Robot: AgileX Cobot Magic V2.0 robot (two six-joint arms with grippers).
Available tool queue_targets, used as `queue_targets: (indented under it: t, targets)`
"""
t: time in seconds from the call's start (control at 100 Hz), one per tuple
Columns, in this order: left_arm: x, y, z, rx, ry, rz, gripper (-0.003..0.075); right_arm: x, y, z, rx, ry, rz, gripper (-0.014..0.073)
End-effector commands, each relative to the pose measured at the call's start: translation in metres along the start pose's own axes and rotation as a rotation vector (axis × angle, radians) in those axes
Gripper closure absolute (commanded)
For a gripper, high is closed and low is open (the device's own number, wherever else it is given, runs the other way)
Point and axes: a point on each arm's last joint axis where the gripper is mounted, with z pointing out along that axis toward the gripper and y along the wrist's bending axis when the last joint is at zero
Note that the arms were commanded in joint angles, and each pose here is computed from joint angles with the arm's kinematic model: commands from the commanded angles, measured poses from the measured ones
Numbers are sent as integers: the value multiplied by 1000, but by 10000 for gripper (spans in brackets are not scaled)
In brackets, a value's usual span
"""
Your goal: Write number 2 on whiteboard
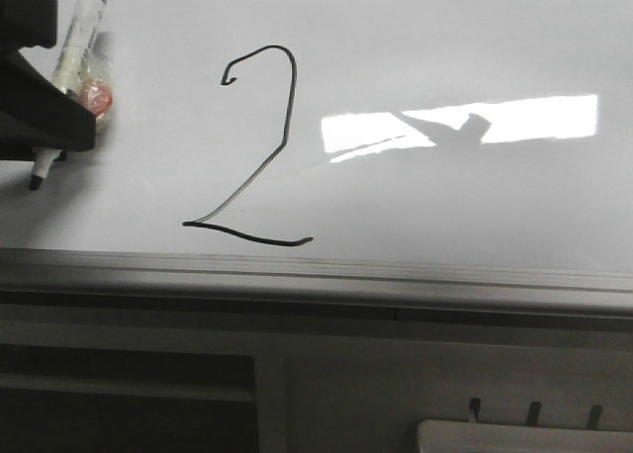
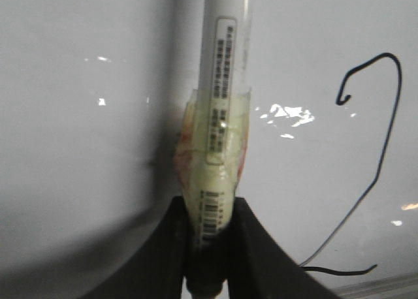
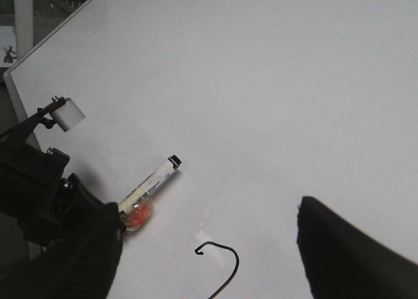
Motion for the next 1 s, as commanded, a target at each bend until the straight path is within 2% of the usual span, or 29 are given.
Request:
queue_targets:
  t: [0.0,0.28,0.6,0.69,0.86,0.93,0.99]
  targets:
    - [-16,-3,-3,8,-77,-27,741,-12,-6,-2,44,-46,7,103]
    - [-8,1,12,-24,-12,-41,741,-12,-6,-2,44,-46,7,103]
    - [-9,1,12,-25,-28,-37,731,-12,-6,-2,44,-45,7,103]
    - [-9,1,12,-24,-27,-15,655,-12,-6,-2,44,-45,7,103]
    - [-14,-1,5,-8,-65,-10,388,-12,-6,-2,44,-45,7,103]
    - [-16,-2,0,2,-83,-9,339,-12,-6,-2,44,-45,7,103]
    - [-18,-4,-5,13,-95,-8,337,-12,-6,-2,44,-45,7,103]
